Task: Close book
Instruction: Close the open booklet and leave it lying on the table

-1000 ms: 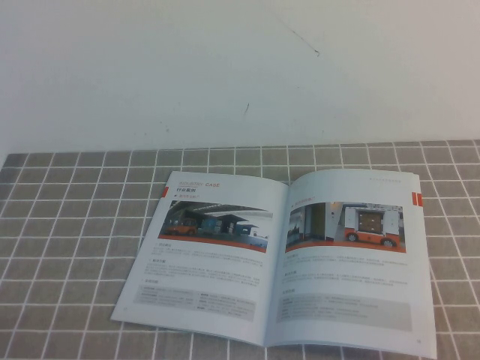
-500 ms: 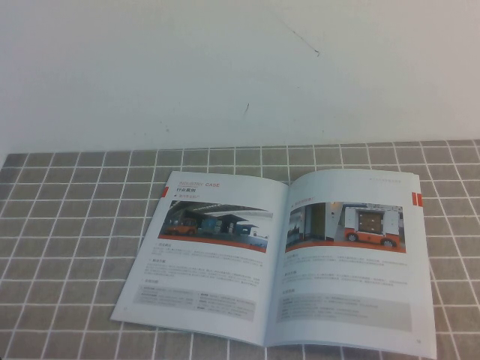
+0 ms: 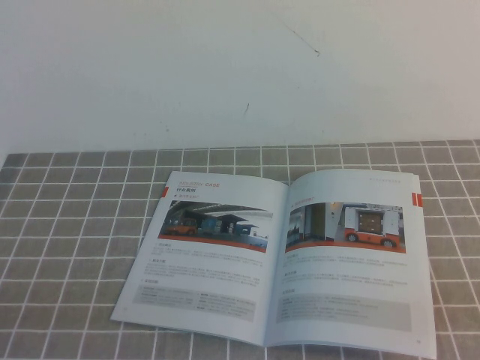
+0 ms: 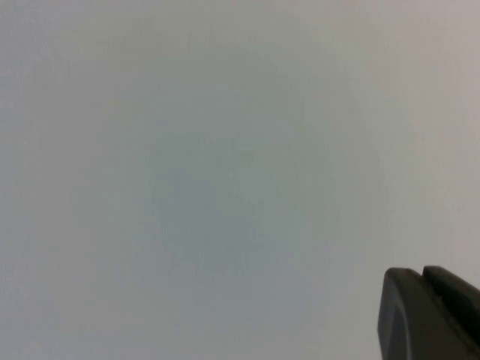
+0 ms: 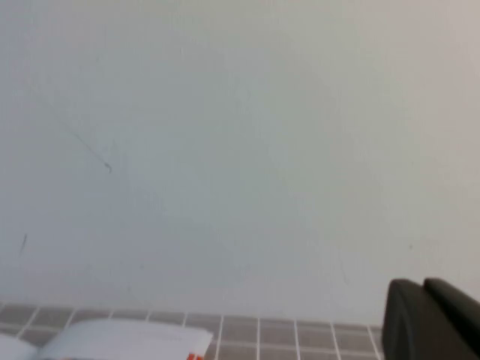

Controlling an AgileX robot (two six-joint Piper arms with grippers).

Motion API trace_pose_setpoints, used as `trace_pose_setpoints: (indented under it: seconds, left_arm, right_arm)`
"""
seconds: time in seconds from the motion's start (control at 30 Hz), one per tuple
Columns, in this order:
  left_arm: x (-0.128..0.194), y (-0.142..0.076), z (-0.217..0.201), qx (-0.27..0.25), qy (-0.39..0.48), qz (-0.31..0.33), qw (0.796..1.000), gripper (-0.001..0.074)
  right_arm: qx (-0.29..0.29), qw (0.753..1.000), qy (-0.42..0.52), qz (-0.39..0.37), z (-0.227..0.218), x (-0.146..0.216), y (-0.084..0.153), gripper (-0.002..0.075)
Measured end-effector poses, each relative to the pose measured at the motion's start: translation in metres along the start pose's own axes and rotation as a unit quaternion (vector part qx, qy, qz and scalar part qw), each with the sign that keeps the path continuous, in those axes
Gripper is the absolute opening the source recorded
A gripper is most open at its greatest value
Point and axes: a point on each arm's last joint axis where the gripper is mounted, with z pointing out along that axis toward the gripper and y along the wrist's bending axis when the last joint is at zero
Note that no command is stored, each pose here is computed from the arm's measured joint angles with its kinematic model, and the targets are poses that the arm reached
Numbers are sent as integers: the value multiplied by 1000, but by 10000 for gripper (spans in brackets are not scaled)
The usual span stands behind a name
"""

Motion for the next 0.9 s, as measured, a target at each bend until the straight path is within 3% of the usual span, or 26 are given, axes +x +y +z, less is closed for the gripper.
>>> trace_pose_setpoints:
  seconds: [0.23,0.53,0.7,0.9]
  left_arm:
    - [-20,-1,-2,4,-113,-1,994,-4]
    - [-26,0,-4,2,-147,-13,989,-4]
    - [-28,2,1,-5,-84,-27,996,-4]
    - [-73,5,9,-8,1,-23,1000,-4]
  right_arm:
    - [7,996,-91,4,-1,-16,-1,-3]
    - [15,990,-137,4,-3,-25,-3,-3]
    - [23,986,-156,-45,-6,-59,-5,-3]
    - [12,994,-96,-57,5,-106,-7,-3]
